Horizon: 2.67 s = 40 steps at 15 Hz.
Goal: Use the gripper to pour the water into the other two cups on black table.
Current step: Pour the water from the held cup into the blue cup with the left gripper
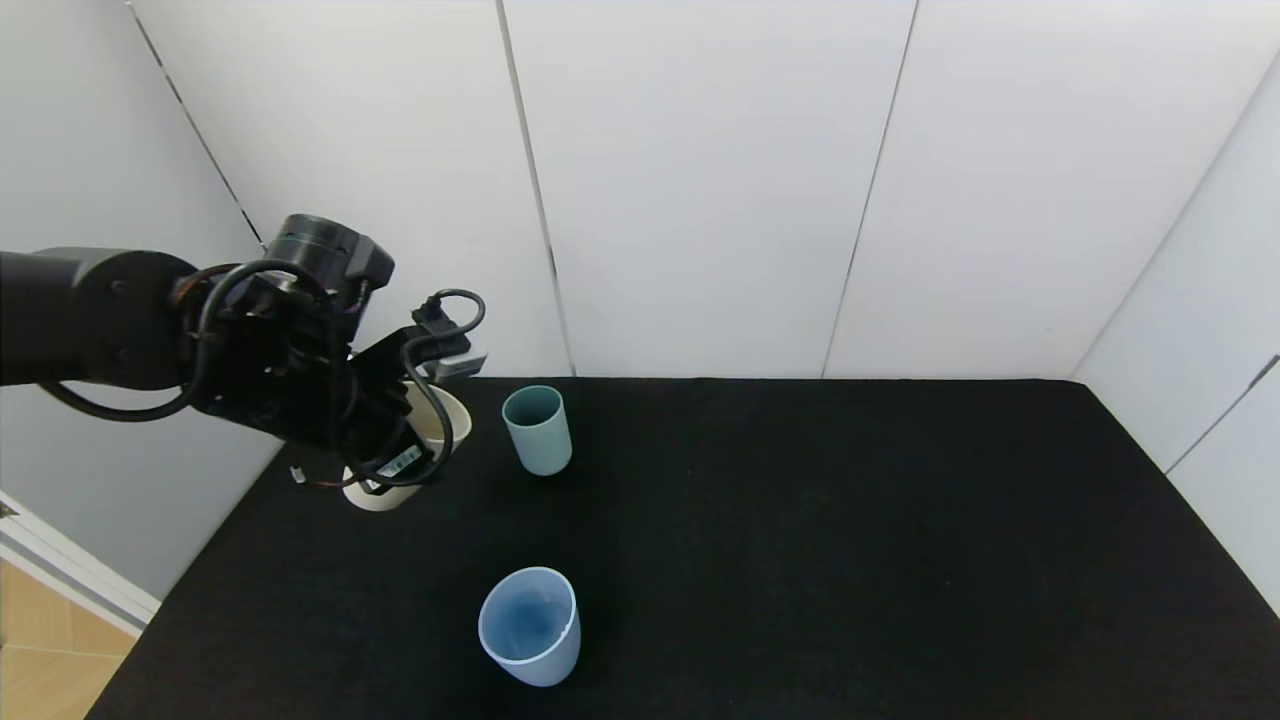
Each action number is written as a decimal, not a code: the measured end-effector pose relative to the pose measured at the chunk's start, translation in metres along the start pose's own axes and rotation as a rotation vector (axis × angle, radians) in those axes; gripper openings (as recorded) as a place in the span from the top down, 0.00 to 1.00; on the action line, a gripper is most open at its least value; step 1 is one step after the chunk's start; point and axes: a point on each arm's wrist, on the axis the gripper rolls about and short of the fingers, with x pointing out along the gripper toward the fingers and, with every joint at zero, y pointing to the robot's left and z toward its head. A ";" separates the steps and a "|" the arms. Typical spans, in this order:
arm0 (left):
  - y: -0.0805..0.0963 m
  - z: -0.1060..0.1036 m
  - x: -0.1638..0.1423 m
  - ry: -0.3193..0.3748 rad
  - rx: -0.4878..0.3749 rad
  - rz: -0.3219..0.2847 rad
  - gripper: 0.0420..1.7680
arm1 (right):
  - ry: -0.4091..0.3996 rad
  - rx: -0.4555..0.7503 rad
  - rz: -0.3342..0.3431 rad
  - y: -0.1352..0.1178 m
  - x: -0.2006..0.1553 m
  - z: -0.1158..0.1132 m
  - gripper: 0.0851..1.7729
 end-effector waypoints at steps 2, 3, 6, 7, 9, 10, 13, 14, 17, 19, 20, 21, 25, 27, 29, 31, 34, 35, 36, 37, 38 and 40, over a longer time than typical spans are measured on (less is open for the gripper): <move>-0.007 -0.014 -0.020 -0.005 0.009 -0.001 0.30 | 0.000 0.000 0.000 0.000 0.000 0.000 0.04; -0.011 -0.020 -0.029 -0.011 0.016 -0.001 0.30 | 0.000 0.000 0.000 0.000 0.000 0.000 0.04; -0.030 -0.036 -0.052 -0.027 0.047 -0.019 0.30 | 0.000 0.000 0.000 0.000 0.000 0.000 0.04; -0.037 -0.041 -0.058 -0.034 0.063 -0.028 0.30 | 0.000 0.000 0.000 0.000 0.000 0.000 0.04; -0.051 -0.047 -0.069 -0.050 0.099 -0.045 0.30 | 0.000 0.000 0.000 0.000 0.000 0.000 0.04; -0.057 -0.050 -0.074 -0.059 0.121 -0.053 0.30 | 0.000 0.000 0.000 0.000 0.000 0.000 0.04; -0.073 -0.053 -0.083 -0.079 0.173 -0.077 0.30 | 0.000 0.000 0.000 0.000 0.000 0.000 0.04; -0.078 -0.054 -0.084 -0.080 0.192 -0.085 0.30 | 0.000 0.000 0.000 0.000 0.000 0.000 0.04; -0.090 -0.055 -0.084 -0.059 0.247 -0.075 0.30 | 0.000 0.000 0.000 0.000 0.000 0.000 0.04; -0.095 -0.053 -0.082 -0.048 0.272 -0.072 0.30 | 0.000 0.000 0.000 0.000 0.000 0.000 0.04; -0.098 -0.052 -0.081 -0.044 0.283 -0.077 0.30 | 0.000 0.000 0.000 0.000 0.000 0.000 0.04; -0.100 -0.051 -0.079 -0.038 0.297 -0.081 0.30 | 0.000 0.000 0.000 0.000 0.000 0.000 0.04; -0.105 -0.045 -0.068 0.016 0.338 -0.059 0.30 | 0.000 0.000 0.000 0.000 0.000 0.000 0.04; -0.106 -0.042 -0.061 0.043 0.354 -0.048 0.30 | 0.000 0.000 0.000 0.000 0.000 0.000 0.04; -0.108 -0.037 -0.054 0.061 0.372 -0.049 0.30 | 0.000 0.000 0.000 0.000 0.000 0.000 0.04; -0.111 -0.031 -0.048 0.076 0.393 -0.045 0.30 | 0.000 0.000 0.000 0.000 0.000 0.000 0.04; -0.116 -0.024 -0.041 0.107 0.424 -0.026 0.30 | 0.000 0.000 0.000 0.000 0.000 0.000 0.04; -0.118 -0.021 -0.039 0.113 0.432 -0.022 0.30 | 0.000 0.000 0.000 0.000 0.000 0.000 0.04; -0.120 -0.019 -0.037 0.121 0.441 -0.017 0.30 | 0.000 0.000 0.000 0.000 0.000 0.000 0.04; -0.122 -0.016 -0.036 0.125 0.452 -0.011 0.30 | 0.000 0.000 0.000 0.000 0.000 0.000 0.04; -0.124 -0.015 -0.035 0.132 0.476 -0.004 0.30 | 0.000 0.000 0.000 0.000 0.000 0.000 0.04; -0.128 -0.012 -0.034 0.152 0.521 0.030 0.30 | 0.000 0.000 0.000 0.000 0.000 0.000 0.04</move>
